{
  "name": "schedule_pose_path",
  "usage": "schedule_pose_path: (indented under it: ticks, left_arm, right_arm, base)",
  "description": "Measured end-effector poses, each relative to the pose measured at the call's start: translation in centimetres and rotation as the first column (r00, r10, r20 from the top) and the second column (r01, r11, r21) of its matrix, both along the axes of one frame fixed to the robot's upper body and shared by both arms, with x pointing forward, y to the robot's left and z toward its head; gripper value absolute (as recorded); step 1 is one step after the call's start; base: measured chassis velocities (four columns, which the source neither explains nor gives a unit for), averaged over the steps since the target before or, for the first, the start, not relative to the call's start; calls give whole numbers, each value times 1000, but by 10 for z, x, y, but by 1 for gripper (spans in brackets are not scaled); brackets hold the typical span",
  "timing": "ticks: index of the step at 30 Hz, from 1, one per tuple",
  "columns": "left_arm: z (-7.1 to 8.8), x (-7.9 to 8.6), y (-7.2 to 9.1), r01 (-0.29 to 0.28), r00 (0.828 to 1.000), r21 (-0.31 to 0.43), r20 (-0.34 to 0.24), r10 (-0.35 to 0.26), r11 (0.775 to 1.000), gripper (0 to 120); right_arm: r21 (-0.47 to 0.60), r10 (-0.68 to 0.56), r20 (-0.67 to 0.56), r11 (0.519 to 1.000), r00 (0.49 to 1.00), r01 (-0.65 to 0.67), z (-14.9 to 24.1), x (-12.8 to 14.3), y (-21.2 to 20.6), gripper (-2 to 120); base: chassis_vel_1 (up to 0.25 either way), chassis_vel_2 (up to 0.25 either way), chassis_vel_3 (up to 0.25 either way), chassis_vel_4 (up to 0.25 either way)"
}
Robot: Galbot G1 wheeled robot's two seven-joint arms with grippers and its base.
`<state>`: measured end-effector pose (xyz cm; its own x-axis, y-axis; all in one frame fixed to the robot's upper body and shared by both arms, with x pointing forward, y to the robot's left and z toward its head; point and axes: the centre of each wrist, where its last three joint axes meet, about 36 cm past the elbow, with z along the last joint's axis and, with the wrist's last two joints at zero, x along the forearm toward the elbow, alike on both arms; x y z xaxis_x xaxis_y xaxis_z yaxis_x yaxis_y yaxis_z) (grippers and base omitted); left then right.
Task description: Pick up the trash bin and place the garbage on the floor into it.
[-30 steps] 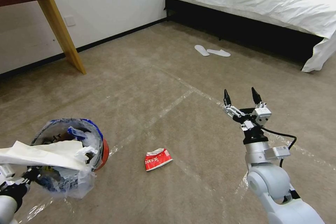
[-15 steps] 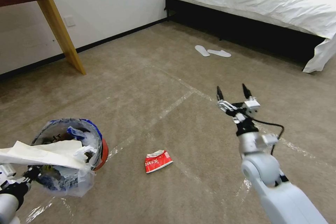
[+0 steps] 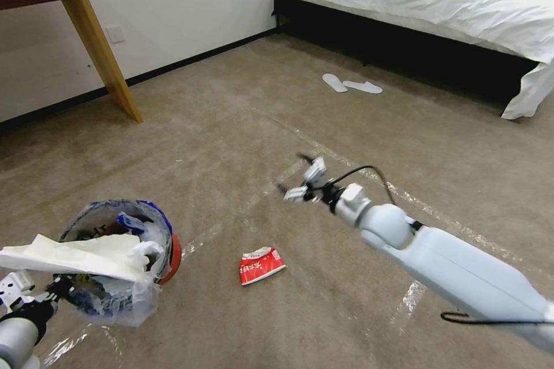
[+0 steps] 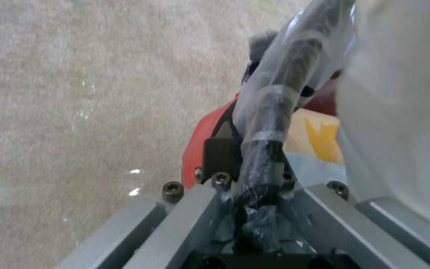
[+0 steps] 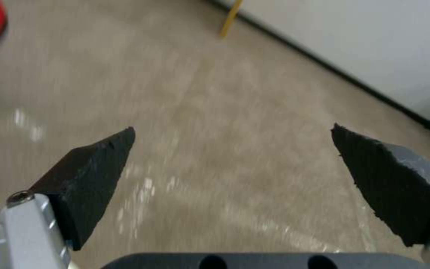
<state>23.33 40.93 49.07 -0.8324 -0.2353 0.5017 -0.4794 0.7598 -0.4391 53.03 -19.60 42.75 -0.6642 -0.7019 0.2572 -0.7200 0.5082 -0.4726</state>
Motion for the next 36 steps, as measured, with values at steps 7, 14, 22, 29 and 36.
schedule_pose_path:
  ticks: [7, 14, 22, 29, 36]
  left_arm:
    - [-2, -2, 0, -6, 1000, 3, -8, 6, 1000, 0]
    - [-5, -4, -1, -18, 1000, 0, -6, 18, 1000, 0]
    - [-9, -4, 1, -34, 999, -6, -4, 34, 999, 0]
    - [-14, -3, 5, -45, 999, -6, -17, 45, 999, 0]
    - [-16, -3, 10, -56, 998, -1, -26, 56, 998, 0]
  right_arm:
    - [-267, 80, -106, 958, 991, -106, -12, 3, 17, 100]
    - [-385, 203, -195, 884, 960, -266, 2, 17, 46, 100]
    - [-510, 278, -291, 765, 916, -394, 14, 57, 68, 100]
    - [-531, 380, -418, 635, 826, -561, -2, 69, 102, 100]
    - [-528, 380, -458, 611, 804, -590, -41, 61, 127, 100]
  base:
    - [0, 0, 0, 0]
    - [0, 0, 0, 0]
    - [0, 0, 0, 0]
    - [0, 0, 0, 0]
    - [0, 0, 0, 0]
